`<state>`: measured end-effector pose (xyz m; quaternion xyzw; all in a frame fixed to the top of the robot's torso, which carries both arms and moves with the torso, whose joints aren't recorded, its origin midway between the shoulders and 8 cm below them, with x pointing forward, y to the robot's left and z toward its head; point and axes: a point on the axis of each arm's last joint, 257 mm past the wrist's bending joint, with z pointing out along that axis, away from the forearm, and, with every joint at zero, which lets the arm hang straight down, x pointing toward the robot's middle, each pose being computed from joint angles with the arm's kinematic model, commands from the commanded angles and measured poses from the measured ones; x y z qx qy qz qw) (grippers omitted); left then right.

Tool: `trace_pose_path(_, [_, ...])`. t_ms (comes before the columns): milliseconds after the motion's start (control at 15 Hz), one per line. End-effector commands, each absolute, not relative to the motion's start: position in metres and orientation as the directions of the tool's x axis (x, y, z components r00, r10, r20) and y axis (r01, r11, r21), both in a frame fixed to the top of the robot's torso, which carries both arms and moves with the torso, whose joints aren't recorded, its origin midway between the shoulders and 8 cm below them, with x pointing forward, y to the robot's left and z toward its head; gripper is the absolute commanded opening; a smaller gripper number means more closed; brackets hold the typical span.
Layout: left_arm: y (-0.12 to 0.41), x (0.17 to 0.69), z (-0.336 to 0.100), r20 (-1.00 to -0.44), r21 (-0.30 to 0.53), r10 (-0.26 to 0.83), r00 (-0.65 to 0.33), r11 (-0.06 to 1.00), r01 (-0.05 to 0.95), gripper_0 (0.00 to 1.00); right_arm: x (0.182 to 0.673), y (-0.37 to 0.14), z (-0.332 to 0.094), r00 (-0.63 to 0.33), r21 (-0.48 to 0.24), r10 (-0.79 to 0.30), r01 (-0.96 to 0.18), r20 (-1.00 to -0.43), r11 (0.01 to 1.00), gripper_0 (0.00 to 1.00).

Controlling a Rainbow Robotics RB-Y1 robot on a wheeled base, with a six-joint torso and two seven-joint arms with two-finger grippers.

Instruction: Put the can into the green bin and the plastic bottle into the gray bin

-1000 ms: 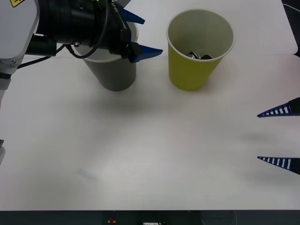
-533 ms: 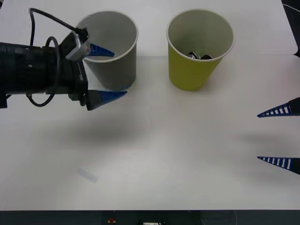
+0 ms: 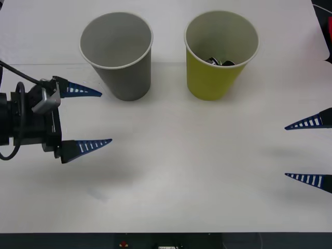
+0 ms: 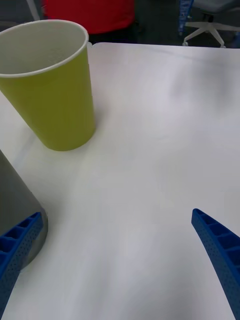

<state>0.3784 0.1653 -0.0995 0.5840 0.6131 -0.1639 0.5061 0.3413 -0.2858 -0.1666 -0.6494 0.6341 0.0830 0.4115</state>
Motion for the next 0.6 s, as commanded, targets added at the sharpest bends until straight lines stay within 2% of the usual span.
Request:
trace_pose_path(67, [0.183, 0.359, -0.113, -0.806, 0.377, 0.562, 0.187, 0.244, 0.893, 1.00, 0.341, -0.286, -0.167, 0.182, -0.429, -0.755, -0.892, -0.630, 0.143, 1.00])
trace_pose_path(267, [0.202, 0.341, -0.125, -0.802, 0.345, 0.577, 0.153, 0.238, 0.908, 1.00, 0.341, -0.286, -0.167, 0.182, -0.429, -0.755, -0.892, -0.630, 0.143, 1.00])
trace_pose_path(467, [0.221, 0.333, -0.132, -0.782, 0.369, 0.602, 0.160, 0.240, 0.898, 1.00, 0.341, -0.286, -0.167, 0.182, -0.429, -0.755, -0.892, -0.630, 0.143, 1.00])
trace_pose_path(600, [0.232, 0.327, -0.135, -0.783, 0.355, 0.607, 0.137, 0.255, 0.899, 1.00, 0.341, -0.286, -0.167, 0.182, -0.429, -0.755, -0.892, -0.630, 0.143, 1.00])
